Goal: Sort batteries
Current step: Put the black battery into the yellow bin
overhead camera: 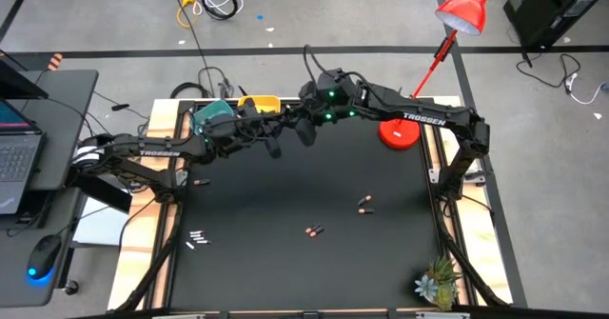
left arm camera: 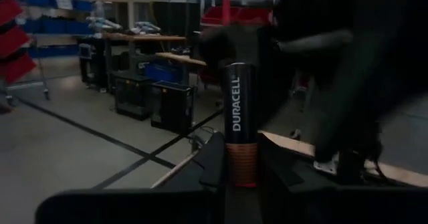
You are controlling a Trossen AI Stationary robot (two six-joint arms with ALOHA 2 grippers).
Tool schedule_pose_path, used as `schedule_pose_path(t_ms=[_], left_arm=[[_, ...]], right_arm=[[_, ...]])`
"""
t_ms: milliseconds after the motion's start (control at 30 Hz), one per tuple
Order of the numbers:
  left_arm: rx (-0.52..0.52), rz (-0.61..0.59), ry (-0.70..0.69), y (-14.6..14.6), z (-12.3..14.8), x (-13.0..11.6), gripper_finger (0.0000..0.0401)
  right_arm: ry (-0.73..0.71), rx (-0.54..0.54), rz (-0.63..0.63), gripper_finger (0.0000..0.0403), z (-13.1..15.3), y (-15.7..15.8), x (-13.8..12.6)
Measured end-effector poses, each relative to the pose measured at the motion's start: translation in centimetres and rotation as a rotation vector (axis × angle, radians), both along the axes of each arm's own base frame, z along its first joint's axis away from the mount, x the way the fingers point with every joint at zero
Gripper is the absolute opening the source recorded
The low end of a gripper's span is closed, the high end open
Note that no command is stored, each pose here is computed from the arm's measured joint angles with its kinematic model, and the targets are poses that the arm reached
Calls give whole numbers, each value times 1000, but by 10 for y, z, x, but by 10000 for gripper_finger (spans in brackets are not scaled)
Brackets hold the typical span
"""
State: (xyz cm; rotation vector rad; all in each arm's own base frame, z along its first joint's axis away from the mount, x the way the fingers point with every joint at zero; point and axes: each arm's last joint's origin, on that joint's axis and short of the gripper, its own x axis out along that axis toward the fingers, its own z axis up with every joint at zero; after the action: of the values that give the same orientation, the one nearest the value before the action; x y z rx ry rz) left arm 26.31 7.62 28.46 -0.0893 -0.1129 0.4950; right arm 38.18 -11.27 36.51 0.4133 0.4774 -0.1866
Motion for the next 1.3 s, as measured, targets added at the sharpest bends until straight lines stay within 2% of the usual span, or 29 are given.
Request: schedule_pose_path(t_ms=[100, 200, 367, 567, 667, 833, 1000, 1100, 1300], left_arm=[[-56, 19, -6, 5, -1, -2, 50], [-160, 51, 14, 14, -8, -4, 50], [-330, 194, 47, 36, -21, -14, 50], [-408, 376, 100, 62, -32, -31, 50], [-468, 453, 155, 75, -43, -41, 50], [-599, 536, 218, 98, -68, -49, 50], [-718, 624, 230, 118, -92, -52, 50], [-790, 659, 240, 130, -103, -51, 52], [-859, 665, 283, 154, -118, -42, 117]], right_arm=[[47, -5, -42, 231, -3, -4, -5], [86, -1, -75, 239, 3, -9, -19], [200, 14, -128, 230, 8, -17, -45], [351, -44, -173, 207, 8, -19, -69], [394, -41, -162, 197, 3, -19, -69], [348, -55, -137, 184, -6, -13, -59], [287, -20, -39, 177, -13, -3, -50], [285, -36, 1, 174, -16, 3, -47], [285, -80, 41, 171, -16, 5, -46]])
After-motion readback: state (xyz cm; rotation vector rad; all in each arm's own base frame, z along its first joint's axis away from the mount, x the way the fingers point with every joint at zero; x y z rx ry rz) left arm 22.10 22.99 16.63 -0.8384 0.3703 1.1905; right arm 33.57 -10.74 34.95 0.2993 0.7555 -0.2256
